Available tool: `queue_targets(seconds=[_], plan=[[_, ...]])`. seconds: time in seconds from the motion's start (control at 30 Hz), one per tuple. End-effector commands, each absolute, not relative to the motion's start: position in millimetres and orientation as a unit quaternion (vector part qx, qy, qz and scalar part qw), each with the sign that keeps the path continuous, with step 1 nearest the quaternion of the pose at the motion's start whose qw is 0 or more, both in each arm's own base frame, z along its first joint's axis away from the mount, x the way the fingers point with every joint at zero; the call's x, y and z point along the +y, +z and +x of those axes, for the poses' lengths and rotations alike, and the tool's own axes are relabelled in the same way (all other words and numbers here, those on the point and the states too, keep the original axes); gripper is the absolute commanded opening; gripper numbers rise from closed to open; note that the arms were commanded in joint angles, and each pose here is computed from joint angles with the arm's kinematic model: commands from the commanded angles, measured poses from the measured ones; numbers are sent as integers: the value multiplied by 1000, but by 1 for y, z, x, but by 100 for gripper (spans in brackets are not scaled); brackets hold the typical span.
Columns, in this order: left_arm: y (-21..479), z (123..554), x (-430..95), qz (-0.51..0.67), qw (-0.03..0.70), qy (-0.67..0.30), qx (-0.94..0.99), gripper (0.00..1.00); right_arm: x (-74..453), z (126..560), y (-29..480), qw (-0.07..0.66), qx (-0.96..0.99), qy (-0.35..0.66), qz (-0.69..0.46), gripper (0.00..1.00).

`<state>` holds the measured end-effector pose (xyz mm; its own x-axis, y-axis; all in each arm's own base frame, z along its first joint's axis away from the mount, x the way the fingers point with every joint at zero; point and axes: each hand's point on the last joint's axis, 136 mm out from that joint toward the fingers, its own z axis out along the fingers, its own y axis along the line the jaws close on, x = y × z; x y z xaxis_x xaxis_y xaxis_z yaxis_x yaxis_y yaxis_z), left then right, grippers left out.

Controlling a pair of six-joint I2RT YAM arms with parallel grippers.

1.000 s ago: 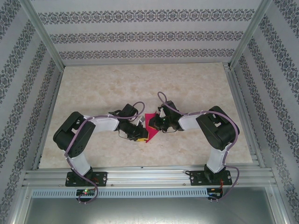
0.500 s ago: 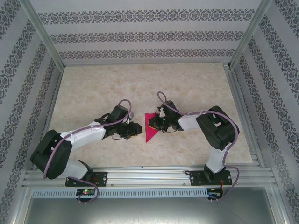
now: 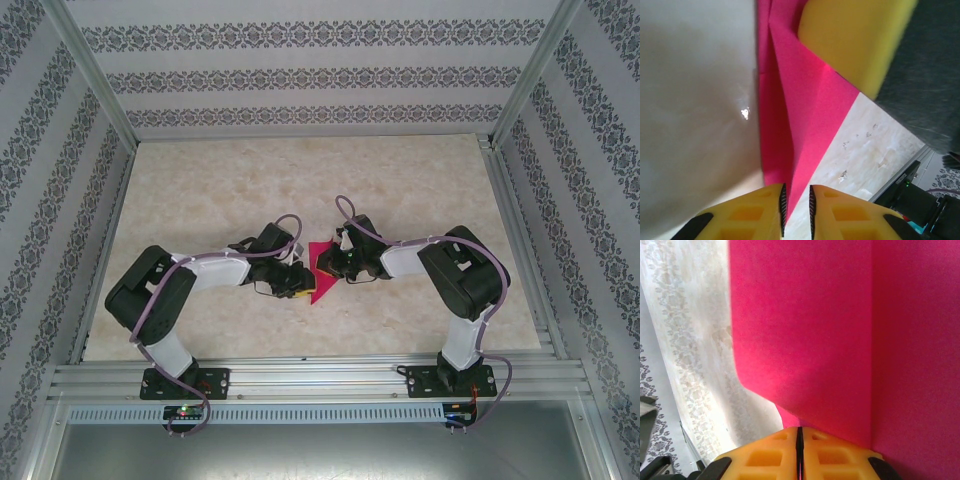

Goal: Fold a paper plane with a square sheet of paper (pick it up from the middle)

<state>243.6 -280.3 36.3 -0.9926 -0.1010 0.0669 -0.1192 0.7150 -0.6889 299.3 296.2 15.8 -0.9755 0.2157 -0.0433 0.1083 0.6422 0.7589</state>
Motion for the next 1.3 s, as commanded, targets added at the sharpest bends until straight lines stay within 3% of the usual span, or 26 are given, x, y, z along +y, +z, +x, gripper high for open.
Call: queue_targets(seconds=[0.0,0.6,1.0,1.2,1.27], plan=[[37,242,-286,51,19,379,-924,21,273,277,-34,28,935,336,113,12],[19,216,-288,23,75,380,-921,1,271,272,-41,21,938,328,115,12],[-8,185,-278,9,118,333,-936,1,270,270,-47,17,940,319,117,12],[-6,183,-272,10,109,326,-939,5,271,268,-48,15,941,319,115,11],[-5,184,-273,10,108,324,-940,14,273,267,-48,14,941,319,114,11]])
